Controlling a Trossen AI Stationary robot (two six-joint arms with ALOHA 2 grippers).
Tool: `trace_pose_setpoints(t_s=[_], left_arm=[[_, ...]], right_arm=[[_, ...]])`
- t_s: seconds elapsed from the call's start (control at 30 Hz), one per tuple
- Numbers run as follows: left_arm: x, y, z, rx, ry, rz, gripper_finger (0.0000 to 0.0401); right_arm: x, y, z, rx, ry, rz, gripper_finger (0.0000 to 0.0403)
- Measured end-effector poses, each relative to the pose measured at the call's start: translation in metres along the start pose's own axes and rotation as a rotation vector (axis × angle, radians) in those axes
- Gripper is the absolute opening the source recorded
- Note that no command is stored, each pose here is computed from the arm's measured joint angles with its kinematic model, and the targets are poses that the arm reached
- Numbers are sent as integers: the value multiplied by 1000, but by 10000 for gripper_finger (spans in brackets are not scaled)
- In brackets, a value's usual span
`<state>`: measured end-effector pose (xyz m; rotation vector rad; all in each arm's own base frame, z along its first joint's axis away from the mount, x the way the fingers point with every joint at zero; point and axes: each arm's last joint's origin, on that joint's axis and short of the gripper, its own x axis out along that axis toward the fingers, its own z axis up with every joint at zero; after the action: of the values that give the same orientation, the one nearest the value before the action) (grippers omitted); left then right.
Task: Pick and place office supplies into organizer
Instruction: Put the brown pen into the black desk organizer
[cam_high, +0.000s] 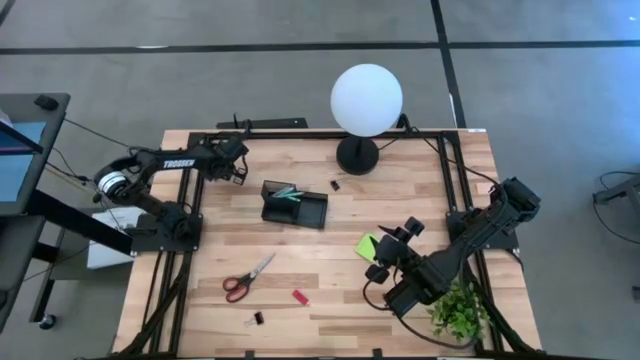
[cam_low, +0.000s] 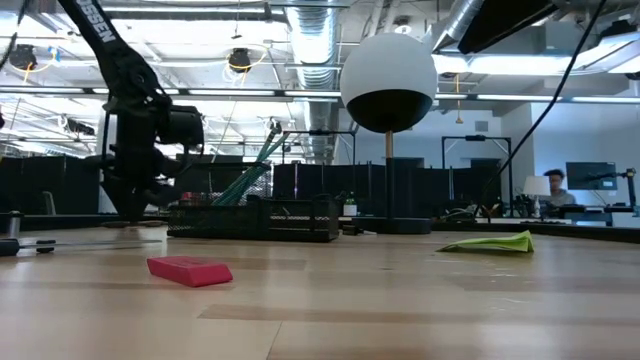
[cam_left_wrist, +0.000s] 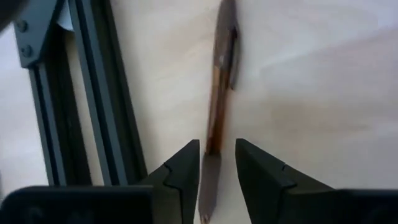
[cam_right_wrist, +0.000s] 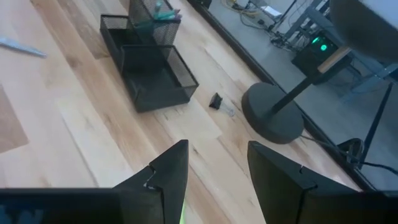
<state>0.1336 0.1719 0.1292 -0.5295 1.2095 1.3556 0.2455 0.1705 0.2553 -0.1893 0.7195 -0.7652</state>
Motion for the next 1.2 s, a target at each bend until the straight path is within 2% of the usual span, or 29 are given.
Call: trace_pose_setpoints(t_s=[0.13,0.43,0.77,0.9,1.07,1.13,1.2], left_arm=[[3,-6,-2,10,13,23,84],[-3,-11,-1,-32,70,-103,83],[-15,-31,-23,22,134,-172,82],[-36,-48,-28,89,73,-240,70],[-77,-68,-29,154,-36,-354,37],[-91,-73,-31,147,-72,-334,25],[-102,-70,-33,113,-102,-257,14]], right_arm=[[-3,1,-2,-3,20,20,161],[-14,6,-8,-10,-5,61,161],[-11,5,-6,-3,-3,49,161],[-5,3,-3,-6,6,33,161],[3,1,2,-8,17,10,161],[6,0,3,-10,22,4,161],[8,0,4,-6,25,-3,161]])
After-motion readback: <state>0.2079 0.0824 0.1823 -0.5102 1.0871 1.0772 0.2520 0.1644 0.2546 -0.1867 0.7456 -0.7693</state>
